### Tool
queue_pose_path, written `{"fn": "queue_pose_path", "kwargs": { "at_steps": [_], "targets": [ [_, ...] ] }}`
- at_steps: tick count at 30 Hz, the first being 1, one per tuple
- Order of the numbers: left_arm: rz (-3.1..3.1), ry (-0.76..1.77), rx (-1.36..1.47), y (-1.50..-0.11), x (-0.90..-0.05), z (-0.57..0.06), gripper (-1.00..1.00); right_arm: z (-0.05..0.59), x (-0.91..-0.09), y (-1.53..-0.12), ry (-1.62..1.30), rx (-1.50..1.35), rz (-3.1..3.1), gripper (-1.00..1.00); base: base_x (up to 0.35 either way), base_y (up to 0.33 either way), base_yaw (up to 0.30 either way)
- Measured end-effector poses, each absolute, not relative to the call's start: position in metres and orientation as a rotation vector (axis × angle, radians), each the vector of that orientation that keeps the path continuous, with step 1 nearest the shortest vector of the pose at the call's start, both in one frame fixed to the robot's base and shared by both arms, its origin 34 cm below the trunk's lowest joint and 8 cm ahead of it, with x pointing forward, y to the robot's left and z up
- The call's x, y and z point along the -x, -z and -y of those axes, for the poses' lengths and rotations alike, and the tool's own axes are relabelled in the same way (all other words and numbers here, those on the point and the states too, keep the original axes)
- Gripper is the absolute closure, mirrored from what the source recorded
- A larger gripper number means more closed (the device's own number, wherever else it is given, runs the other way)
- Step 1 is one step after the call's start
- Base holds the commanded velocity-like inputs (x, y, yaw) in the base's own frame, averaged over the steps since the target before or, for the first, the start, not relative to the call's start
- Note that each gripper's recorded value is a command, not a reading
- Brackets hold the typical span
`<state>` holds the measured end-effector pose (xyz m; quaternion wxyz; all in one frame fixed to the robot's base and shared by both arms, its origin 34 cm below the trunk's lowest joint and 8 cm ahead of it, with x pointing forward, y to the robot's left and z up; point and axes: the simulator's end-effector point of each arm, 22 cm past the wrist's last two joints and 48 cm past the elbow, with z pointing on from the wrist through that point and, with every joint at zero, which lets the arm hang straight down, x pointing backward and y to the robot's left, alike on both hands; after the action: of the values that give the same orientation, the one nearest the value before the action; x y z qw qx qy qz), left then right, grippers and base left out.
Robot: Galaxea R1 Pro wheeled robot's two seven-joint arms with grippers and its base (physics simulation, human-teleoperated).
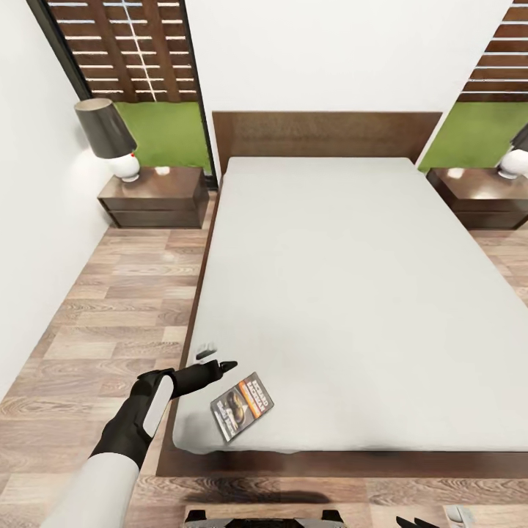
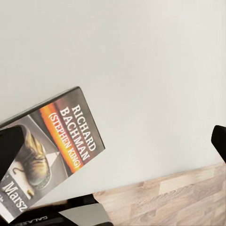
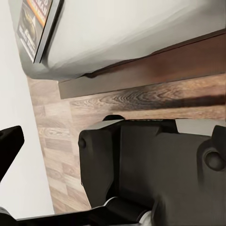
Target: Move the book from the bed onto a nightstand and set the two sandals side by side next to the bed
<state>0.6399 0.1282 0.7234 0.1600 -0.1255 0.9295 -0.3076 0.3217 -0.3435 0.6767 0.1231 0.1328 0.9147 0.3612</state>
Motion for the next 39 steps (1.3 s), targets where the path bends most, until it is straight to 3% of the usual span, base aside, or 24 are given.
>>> {"fn": "queue_pose_path", "kwargs": {
  "at_steps": [39],
  "targets": [
    [-2.666, 0.875, 0.373, -0.704, -0.644, -0.131, -1.0, 0.343, -0.325, -0.663, -1.058, -0.395, -2.677, -1.0, 0.003, 0.0, 0.0]
  ]
}}
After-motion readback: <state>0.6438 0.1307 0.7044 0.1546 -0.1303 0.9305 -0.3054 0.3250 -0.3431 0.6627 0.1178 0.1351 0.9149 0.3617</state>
